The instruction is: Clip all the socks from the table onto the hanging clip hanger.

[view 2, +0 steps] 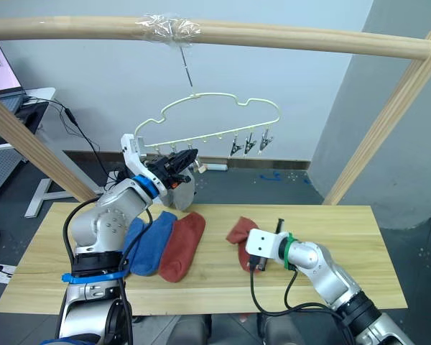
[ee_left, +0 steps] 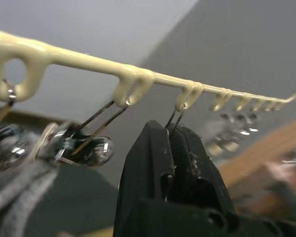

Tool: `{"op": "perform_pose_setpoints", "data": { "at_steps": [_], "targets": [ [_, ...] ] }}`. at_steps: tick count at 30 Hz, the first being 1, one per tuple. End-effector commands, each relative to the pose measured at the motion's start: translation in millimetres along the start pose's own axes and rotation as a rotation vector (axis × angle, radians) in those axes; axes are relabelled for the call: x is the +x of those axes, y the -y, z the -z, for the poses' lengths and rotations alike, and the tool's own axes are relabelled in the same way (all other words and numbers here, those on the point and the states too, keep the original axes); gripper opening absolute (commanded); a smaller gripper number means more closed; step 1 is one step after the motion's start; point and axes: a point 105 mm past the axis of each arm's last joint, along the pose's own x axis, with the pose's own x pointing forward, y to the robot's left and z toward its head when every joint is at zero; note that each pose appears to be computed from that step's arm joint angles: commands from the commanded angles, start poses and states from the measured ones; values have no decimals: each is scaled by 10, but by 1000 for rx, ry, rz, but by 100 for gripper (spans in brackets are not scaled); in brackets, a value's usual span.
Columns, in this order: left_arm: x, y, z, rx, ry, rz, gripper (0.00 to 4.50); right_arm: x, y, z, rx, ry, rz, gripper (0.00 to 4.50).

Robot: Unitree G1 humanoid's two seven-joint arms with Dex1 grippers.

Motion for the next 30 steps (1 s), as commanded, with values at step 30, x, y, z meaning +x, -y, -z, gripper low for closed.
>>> {"op": "perform_pose_setpoints", "data": {
  "at_steps": [30],
  "targets": [
    [-159, 263, 74, -309, -186, 184, 0, -19, 589, -882, -244, 346, 138, 7]
  ]
}}
